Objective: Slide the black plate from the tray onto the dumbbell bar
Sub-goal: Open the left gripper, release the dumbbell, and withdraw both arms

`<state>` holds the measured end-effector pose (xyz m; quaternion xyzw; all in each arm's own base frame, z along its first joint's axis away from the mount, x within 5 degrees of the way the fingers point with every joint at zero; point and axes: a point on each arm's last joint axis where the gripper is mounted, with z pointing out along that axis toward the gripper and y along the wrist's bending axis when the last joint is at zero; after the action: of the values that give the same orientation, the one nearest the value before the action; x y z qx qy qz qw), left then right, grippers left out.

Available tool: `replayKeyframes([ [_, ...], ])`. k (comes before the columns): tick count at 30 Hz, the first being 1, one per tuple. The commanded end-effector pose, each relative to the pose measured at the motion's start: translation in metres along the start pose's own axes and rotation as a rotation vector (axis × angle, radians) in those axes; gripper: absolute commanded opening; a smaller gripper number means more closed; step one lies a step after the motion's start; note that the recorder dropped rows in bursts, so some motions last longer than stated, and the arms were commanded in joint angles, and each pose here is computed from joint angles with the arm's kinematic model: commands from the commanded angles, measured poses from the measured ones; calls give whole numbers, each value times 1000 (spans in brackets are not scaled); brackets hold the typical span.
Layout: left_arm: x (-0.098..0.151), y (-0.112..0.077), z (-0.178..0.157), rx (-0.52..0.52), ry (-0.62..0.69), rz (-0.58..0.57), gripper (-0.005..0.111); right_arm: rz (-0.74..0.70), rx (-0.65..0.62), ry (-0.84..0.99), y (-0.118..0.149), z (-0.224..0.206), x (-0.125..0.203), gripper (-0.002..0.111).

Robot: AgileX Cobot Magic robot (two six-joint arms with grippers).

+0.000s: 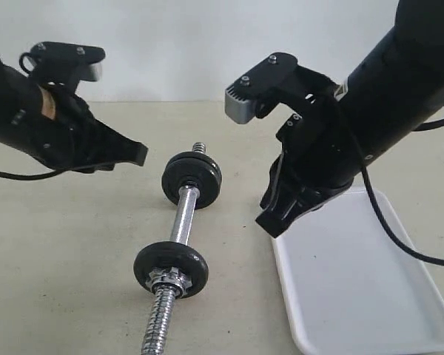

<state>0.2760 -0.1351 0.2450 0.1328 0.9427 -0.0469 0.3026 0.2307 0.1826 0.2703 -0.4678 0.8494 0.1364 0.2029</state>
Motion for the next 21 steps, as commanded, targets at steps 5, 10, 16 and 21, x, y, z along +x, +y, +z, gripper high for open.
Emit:
replayKeyframes([
  [5,9,12,-78,-16,-29,101,4,-58,59,118,-3,-8,12,0],
  [10,14,7,-133,136,-206,121,4,1,51,-13,6,-29,6,0],
  [16,49,13,-184,216,-374,122,4,29,-17,-89,26,-66,12,0],
  [21,99,24,-205,236,-472,111,4,11,-81,-72,46,-98,30,0],
])
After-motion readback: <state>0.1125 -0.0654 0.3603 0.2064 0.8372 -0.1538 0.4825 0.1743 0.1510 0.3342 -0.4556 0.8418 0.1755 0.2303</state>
